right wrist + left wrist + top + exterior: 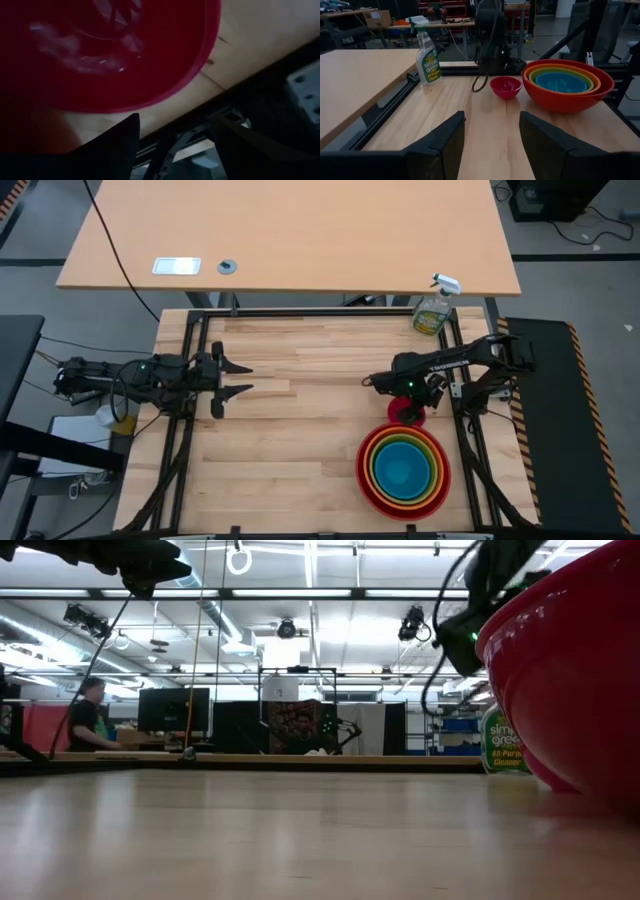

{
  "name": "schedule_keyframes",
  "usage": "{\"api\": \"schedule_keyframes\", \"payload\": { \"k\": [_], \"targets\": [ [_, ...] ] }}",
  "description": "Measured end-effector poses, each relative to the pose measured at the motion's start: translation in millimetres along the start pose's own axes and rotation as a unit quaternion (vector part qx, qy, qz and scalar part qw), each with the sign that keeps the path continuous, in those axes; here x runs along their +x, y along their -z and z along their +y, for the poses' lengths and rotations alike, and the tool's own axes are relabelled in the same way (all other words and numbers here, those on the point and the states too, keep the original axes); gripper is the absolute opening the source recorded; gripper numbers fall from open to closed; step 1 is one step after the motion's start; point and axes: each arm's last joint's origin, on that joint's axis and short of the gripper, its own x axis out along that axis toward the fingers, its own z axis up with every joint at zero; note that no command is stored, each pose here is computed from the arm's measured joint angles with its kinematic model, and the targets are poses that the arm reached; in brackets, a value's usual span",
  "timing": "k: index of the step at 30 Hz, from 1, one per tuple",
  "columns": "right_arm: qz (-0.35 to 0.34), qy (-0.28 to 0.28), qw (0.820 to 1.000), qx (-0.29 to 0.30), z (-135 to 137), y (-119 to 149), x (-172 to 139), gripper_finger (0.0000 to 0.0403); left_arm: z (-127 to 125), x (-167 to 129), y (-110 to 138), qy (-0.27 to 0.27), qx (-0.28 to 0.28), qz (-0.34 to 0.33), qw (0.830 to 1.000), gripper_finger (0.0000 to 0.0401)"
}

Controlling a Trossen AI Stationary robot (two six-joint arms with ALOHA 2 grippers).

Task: Nest bowls inside each other
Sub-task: Stack the pink bowl on the blue bowl

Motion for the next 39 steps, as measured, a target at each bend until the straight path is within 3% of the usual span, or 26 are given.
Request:
{"api": "schedule_keyframes", "payload": {
  "k": [3, 7, 17, 27, 32, 39],
  "targets": [
    [-0.001, -0.007, 1.0, 0.0, -5.0, -5.2, 11.9, 0.0247, 0.0, 0.0, -0.1, 0.0, 0.0, 0.0, 1.0, 0.0192],
    [-0.06, 0.002, 0.998, -0.004, -7.7, -17.2, 14.9, 0.0245, 0.0, -0.1, -1.7, 0.0, 0.001, -0.009, 1.0, 0.0192],
    [-0.201, -0.009, 0.978, -0.052, 2.1, -38.8, -5.1, 0.0244, 0.0, 0.0, -3.0, 0.0, 0.01, -0.015, 1.0, 0.0192],
    [-0.229, -0.02, 0.97, -0.072, 9.2, -38.2, -26.8, 0.0244, 0.0, 0.0, -3.0, 0.0, 0.01, -0.015, 1.0, 0.0192],
    [-0.273, 0.021, 0.959, -0.07, 10.3, -37.0, -44.5, 0.0244, 0.0, 0.0, -3.0, 0.0, 0.01, -0.015, 1.0, 0.0192],
    [-0.296, 0.026, 0.953, -0.064, -6.9, -53.2, -47.5, 0.0244, 0.0, 0.0, -2.9, 0.0, 0.01, -0.015, 1.0, 0.0192]
  ]
}}
